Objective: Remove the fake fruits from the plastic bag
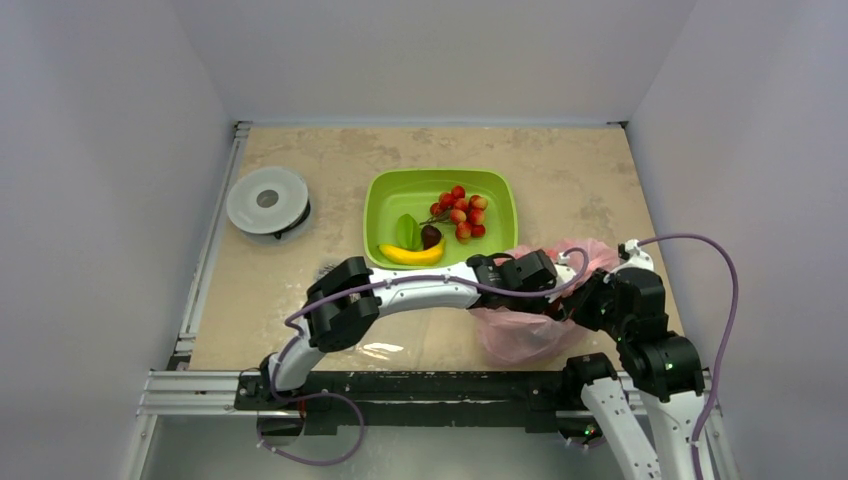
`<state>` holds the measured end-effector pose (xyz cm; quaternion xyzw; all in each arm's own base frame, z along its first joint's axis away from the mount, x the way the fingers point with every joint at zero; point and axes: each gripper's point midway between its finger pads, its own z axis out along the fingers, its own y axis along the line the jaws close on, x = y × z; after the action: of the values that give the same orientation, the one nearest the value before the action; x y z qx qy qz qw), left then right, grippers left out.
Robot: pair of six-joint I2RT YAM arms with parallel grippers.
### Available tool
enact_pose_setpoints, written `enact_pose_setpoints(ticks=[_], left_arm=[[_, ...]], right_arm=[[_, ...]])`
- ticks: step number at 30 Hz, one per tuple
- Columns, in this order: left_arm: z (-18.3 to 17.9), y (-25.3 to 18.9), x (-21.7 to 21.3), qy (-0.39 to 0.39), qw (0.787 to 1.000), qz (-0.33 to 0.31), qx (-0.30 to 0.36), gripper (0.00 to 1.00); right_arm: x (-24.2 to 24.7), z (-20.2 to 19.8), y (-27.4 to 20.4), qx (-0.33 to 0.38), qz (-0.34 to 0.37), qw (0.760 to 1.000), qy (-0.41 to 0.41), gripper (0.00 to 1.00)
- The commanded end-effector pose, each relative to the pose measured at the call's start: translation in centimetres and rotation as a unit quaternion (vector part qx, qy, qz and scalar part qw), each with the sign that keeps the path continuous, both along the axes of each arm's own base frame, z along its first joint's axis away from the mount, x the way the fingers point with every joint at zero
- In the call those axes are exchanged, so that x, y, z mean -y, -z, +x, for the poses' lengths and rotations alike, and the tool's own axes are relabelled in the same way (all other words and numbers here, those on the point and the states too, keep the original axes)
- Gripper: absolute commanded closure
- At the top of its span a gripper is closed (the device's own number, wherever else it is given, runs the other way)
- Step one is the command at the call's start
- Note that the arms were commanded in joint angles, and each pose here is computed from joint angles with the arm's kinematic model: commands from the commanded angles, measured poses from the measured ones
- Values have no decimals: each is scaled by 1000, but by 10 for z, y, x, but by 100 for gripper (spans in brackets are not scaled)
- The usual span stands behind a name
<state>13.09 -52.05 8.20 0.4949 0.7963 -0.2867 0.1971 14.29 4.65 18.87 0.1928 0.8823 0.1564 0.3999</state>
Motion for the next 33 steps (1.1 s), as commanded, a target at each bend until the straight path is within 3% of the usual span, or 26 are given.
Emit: enact_pose_setpoints(ticks=[1, 4, 6, 10, 16, 23, 33], left_arm=[[2, 17, 9, -14, 1000, 2, 11, 12], [1, 25, 6, -12, 1000, 13, 10, 15], [1, 24, 4, -12, 1000, 14, 10, 23], [2, 1, 0, -14, 1000, 3, 18, 54], [17, -69, -10, -45, 997, -53, 26, 94], [34, -155, -23, -65, 984, -167, -16, 100], [45, -235, -50, -60, 952, -293, -61, 100]], right_arm=[[-2, 10, -19, 36, 8, 999, -1, 100], [-2, 9, -20, 36, 7, 999, 0, 100], [-1, 9, -20, 36, 7, 999, 1, 100], [-1, 9, -19, 37, 7, 999, 1, 100], [0, 9, -20, 39, 4, 999, 5, 100], [3, 9, -25, 48, 2, 999, 12, 100], [5, 8, -27, 53, 0, 998, 16, 100]])
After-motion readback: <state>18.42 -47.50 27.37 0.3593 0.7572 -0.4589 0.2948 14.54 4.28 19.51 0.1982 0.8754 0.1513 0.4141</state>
